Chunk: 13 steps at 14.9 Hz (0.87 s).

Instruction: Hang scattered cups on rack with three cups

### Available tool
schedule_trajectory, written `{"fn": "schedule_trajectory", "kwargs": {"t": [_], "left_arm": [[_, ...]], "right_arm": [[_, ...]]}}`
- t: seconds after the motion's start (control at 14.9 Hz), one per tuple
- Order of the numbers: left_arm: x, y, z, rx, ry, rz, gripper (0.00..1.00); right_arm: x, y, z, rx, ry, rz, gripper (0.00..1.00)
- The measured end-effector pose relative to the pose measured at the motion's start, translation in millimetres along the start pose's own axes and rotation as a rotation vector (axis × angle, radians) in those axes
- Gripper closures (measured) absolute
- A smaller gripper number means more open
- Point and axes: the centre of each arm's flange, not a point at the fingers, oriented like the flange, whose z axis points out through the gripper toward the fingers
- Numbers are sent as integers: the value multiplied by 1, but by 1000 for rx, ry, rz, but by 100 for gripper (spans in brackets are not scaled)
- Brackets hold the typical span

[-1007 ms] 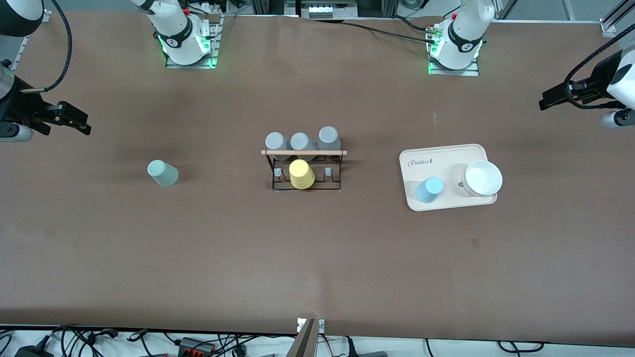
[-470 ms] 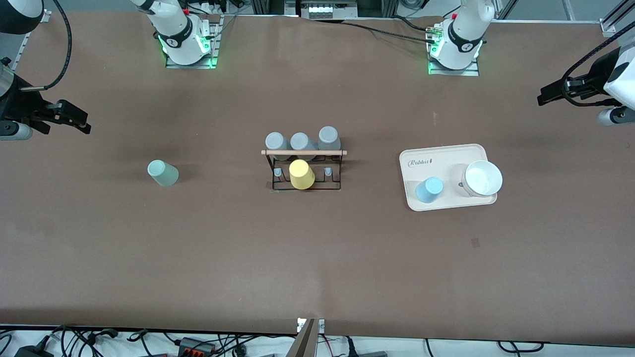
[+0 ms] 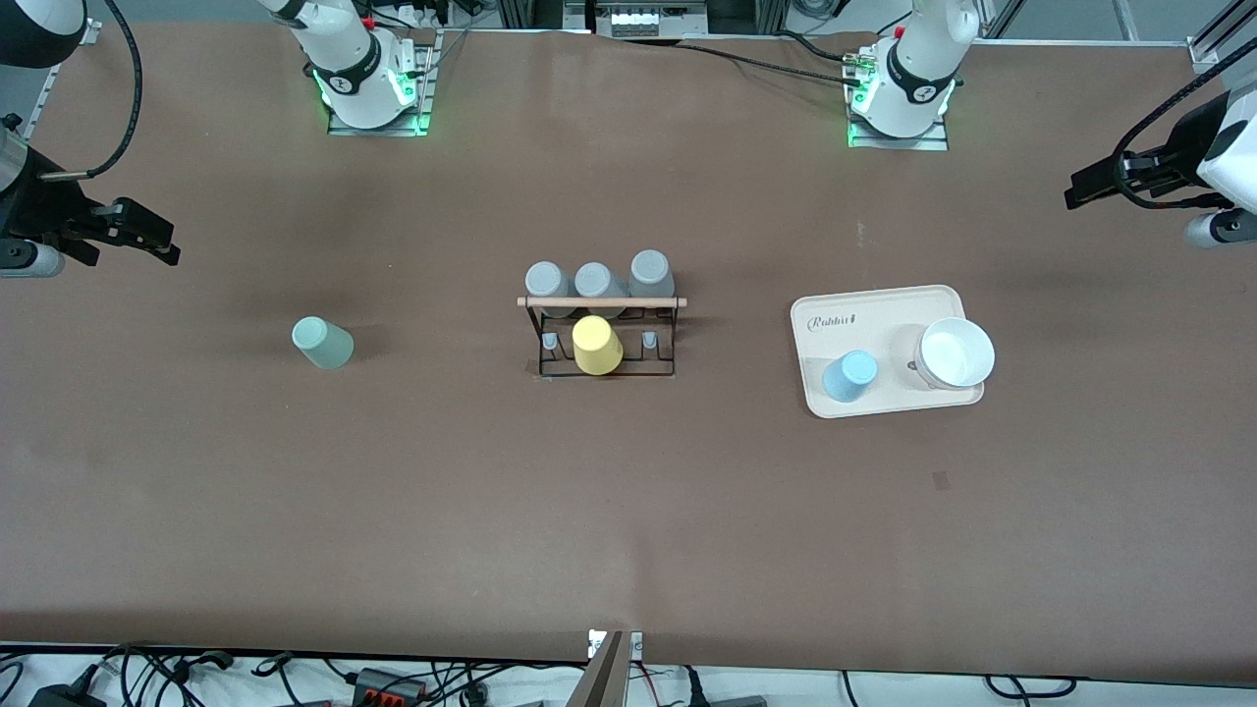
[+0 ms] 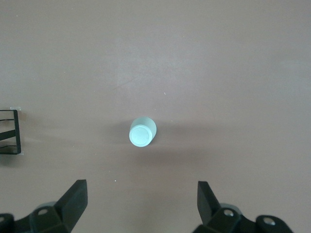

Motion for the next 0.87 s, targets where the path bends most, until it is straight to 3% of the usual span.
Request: {"fn": "schedule_trajectory", "kwargs": {"t": [0.87], "left_arm": [[1,2,-1,-1,11,3,0]], "right_arm": [[0,1,1,-1,-2,1,0]]}}
